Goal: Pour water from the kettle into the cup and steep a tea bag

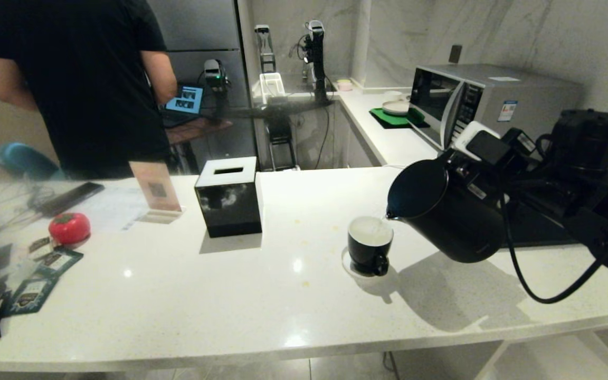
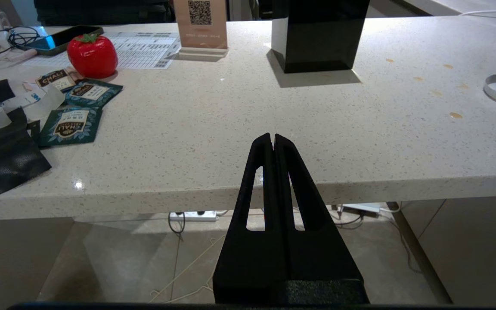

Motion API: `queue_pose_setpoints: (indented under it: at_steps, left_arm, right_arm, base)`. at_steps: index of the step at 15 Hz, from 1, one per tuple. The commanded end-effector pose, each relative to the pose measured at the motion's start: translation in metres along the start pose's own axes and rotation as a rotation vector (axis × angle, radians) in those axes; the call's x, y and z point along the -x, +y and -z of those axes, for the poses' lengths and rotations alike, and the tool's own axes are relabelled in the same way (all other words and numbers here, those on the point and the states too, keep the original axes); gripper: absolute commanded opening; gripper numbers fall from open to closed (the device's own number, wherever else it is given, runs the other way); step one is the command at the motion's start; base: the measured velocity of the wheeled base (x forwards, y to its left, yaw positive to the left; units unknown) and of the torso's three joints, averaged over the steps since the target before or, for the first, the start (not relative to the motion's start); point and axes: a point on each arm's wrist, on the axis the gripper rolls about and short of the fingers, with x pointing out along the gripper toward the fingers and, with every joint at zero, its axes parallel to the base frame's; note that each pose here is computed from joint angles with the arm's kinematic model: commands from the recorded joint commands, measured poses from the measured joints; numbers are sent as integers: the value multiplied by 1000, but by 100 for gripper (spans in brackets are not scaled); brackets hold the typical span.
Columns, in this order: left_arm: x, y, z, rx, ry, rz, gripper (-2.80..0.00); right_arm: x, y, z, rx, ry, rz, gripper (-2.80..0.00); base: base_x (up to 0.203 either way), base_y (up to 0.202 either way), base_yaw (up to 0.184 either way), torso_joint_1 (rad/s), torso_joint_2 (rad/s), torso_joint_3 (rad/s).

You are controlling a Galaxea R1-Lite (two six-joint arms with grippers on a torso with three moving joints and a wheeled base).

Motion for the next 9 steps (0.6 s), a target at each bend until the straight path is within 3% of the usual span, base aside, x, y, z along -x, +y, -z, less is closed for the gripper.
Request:
queue_pose_setpoints:
  at_steps: [1, 9]
  left_arm:
    - [0, 0, 0, 0, 1, 0, -280]
    - [0, 0, 0, 0, 1, 0, -280]
  right_arm:
    - [1, -1, -1, 11, -4, 5, -280]
    - [0, -1, -1, 12, -6, 2, -280]
  base:
    - [0, 0, 0, 0, 0, 0]
    - [0, 0, 0, 0, 0, 0]
